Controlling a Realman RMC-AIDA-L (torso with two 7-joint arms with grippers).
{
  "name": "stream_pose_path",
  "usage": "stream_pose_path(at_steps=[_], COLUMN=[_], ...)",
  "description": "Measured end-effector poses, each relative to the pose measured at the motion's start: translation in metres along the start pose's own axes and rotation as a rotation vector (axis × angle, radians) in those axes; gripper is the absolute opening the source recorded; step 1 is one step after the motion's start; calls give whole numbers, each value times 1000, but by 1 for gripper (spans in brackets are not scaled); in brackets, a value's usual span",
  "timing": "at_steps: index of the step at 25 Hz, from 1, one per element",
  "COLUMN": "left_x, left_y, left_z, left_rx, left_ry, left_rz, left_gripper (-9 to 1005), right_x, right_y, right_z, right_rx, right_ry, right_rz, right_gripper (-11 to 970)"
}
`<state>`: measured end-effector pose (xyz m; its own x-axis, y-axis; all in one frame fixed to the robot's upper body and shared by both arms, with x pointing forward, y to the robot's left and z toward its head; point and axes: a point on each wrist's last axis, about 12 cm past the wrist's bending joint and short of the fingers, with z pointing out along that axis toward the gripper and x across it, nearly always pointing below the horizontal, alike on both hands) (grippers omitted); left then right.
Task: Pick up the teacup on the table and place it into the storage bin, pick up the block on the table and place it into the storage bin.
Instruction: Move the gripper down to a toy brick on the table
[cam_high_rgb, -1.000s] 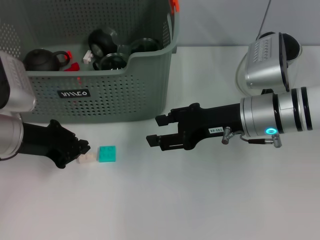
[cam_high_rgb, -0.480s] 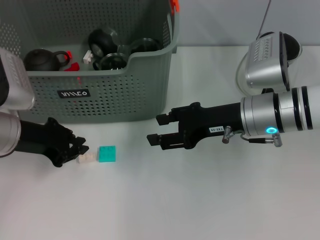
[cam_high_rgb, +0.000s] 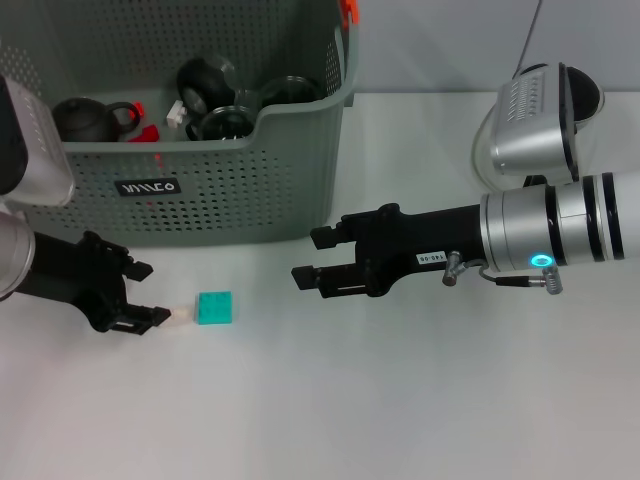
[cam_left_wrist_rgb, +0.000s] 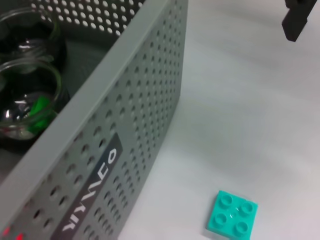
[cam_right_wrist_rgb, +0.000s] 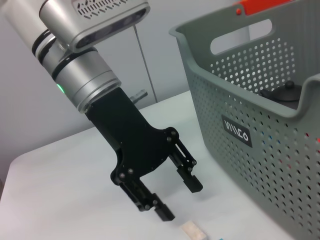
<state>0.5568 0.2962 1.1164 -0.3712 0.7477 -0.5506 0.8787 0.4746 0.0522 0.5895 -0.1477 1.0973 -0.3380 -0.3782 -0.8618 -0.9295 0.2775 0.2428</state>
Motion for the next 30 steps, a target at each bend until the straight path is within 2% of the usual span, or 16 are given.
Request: stream_pose_path(at_steps=[14,30], left_x=[-11,-14], left_y=[-3,-4], left_z=[9,30], left_rx=[20,27], left_ry=[32,87], left_rz=[42,44], left_gripper=[872,861], right_x=[2,4], right_y=[1,2], right_z=[-1,0], right_rx=[-5,-8], right_ry=[3,11], right_rz=[1,1], right_gripper=[668,667])
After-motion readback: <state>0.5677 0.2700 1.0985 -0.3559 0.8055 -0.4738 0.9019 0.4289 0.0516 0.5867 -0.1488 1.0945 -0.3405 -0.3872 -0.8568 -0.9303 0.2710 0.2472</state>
